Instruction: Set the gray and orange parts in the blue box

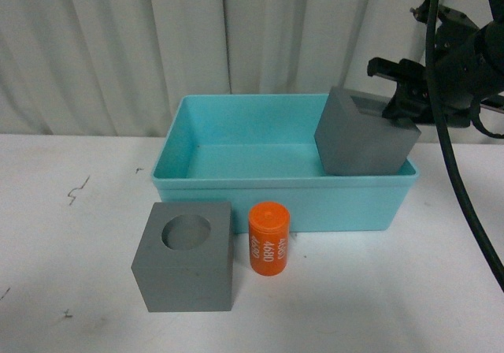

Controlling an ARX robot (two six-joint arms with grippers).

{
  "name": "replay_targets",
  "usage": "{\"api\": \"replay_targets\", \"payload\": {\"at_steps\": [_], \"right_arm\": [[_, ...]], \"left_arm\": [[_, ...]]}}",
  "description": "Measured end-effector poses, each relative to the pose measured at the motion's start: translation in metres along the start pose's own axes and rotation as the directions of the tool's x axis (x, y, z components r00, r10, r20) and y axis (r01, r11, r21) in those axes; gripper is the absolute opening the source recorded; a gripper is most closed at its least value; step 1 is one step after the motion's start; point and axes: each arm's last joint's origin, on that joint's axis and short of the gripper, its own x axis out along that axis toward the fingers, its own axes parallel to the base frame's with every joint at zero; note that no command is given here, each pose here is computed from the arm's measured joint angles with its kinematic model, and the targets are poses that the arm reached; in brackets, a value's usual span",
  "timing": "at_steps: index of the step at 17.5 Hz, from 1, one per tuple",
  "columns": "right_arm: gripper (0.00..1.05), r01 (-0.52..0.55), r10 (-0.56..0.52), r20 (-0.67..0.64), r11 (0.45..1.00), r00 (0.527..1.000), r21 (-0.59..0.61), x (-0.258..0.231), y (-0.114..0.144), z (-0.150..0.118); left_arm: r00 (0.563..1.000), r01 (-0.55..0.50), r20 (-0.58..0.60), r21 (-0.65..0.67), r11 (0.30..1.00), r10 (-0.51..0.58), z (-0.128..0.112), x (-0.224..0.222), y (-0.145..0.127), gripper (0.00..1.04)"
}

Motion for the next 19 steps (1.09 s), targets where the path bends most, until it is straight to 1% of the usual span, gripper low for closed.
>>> {"api": "replay_targets", "payload": {"at_steps": [2, 7, 8, 9, 11, 12, 14, 15, 16, 19], "right_arm": [[0.18, 0.015, -0.015, -0.028, 1.000, 0.999, 0.008, 0.008, -0.005, -0.006], [0.20, 0.044, -0.045, -0.059, 0.999, 0.997, -0.015, 0.014, -0.008, -0.012], [0.32, 0.044, -0.045, -0.059, 0.999, 0.997, -0.015, 0.014, -0.008, -0.012], [0.41, 0.047, -0.048, -0.058, 0.999, 0.997, -0.015, 0.014, -0.009, -0.012], [0.68, 0.049, -0.050, -0.053, 0.999, 0.997, -0.018, 0.013, -0.008, -0.011], [0.79, 0.046, -0.047, -0.047, 0.999, 0.998, -0.019, 0.008, -0.007, -0.008], [0.97, 0.027, -0.027, 0.002, 0.999, 1.000, -0.027, -0.009, -0.001, 0.003], [1.00, 0.015, -0.014, 0.032, 0.999, 0.999, -0.031, -0.019, 0.003, 0.010], [0.98, -0.002, 0.005, 0.062, 0.999, 0.998, -0.037, -0.030, 0.007, 0.016], [0.98, -0.037, 0.045, 0.161, 0.998, 0.986, -0.053, -0.068, 0.014, 0.029]], "left_arm": [[1.000, 0.000, 0.000, 0.000, 1.000, 0.000, 0.000, 0.000, 0.000, 0.98], [1.000, 0.000, 0.000, 0.000, 1.000, 0.000, 0.000, 0.000, 0.000, 0.98], [1.000, 0.000, 0.000, 0.000, 1.000, 0.000, 0.000, 0.000, 0.000, 0.98], [1.000, 0.000, 0.000, 0.000, 1.000, 0.000, 0.000, 0.000, 0.000, 0.98], [1.000, 0.000, 0.000, 0.000, 1.000, 0.000, 0.000, 0.000, 0.000, 0.98], [1.000, 0.000, 0.000, 0.000, 1.000, 0.000, 0.000, 0.000, 0.000, 0.98], [1.000, 0.000, 0.000, 0.000, 1.000, 0.000, 0.000, 0.000, 0.000, 0.98], [1.000, 0.000, 0.000, 0.000, 1.000, 0.000, 0.000, 0.000, 0.000, 0.98], [1.000, 0.000, 0.000, 0.000, 1.000, 0.000, 0.000, 0.000, 0.000, 0.98], [1.000, 0.000, 0.000, 0.000, 1.000, 0.000, 0.000, 0.000, 0.000, 0.98]]}}
